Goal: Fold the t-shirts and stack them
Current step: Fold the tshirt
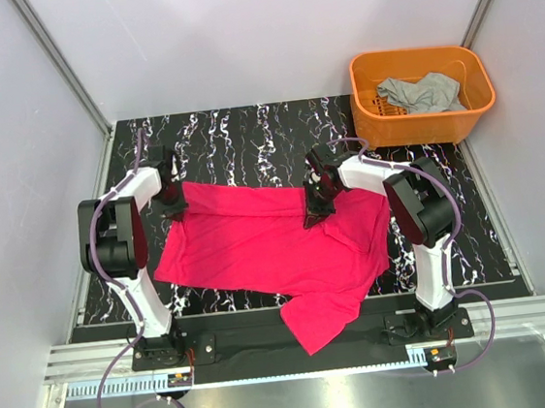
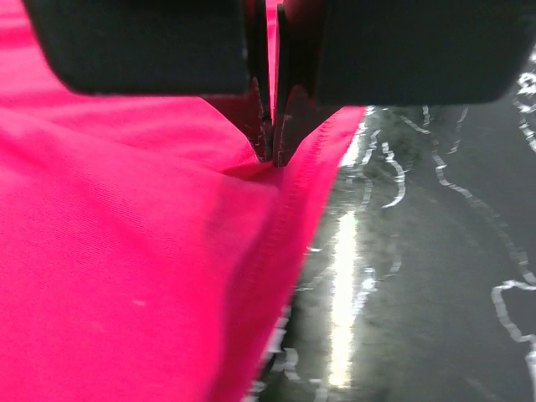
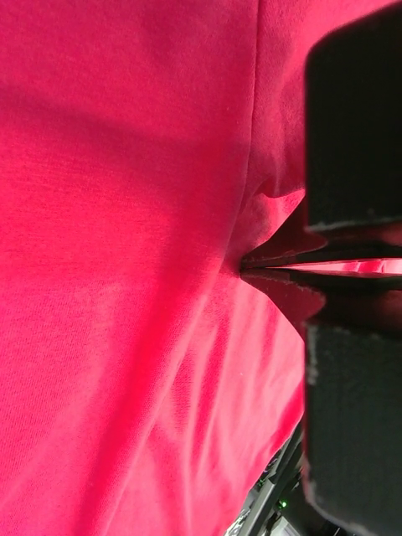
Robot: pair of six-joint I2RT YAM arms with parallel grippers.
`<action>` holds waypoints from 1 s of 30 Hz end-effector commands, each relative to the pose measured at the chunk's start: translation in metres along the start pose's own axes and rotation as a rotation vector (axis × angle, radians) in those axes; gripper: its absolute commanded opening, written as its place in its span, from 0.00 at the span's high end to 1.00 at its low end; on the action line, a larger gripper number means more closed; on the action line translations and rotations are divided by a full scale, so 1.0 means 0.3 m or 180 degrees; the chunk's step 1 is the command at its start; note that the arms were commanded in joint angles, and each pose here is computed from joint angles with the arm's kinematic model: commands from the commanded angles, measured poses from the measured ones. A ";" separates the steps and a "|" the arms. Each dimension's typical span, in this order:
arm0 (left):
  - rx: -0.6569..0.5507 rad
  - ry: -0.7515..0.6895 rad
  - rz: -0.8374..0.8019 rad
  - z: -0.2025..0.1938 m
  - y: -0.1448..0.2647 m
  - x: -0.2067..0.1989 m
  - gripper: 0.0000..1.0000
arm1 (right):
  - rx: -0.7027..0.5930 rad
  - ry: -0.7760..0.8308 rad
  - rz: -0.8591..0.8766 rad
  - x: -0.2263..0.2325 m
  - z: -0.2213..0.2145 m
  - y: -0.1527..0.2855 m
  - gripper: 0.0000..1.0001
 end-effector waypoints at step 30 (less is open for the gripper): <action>0.0127 0.1029 0.0184 -0.015 0.127 0.245 0.63 | 0.0091 0.0034 -0.0011 -0.018 -0.007 -0.029 0.92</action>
Point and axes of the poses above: each gripper's point midway between its finger pads, its own y axis back along the fingers, its own x axis along the line the jaws close on, z = x × y, the point moved 5 cm from there along y, back along the fingers, and after that the axes turned 11 degrees about y, right-handed, at the moved point
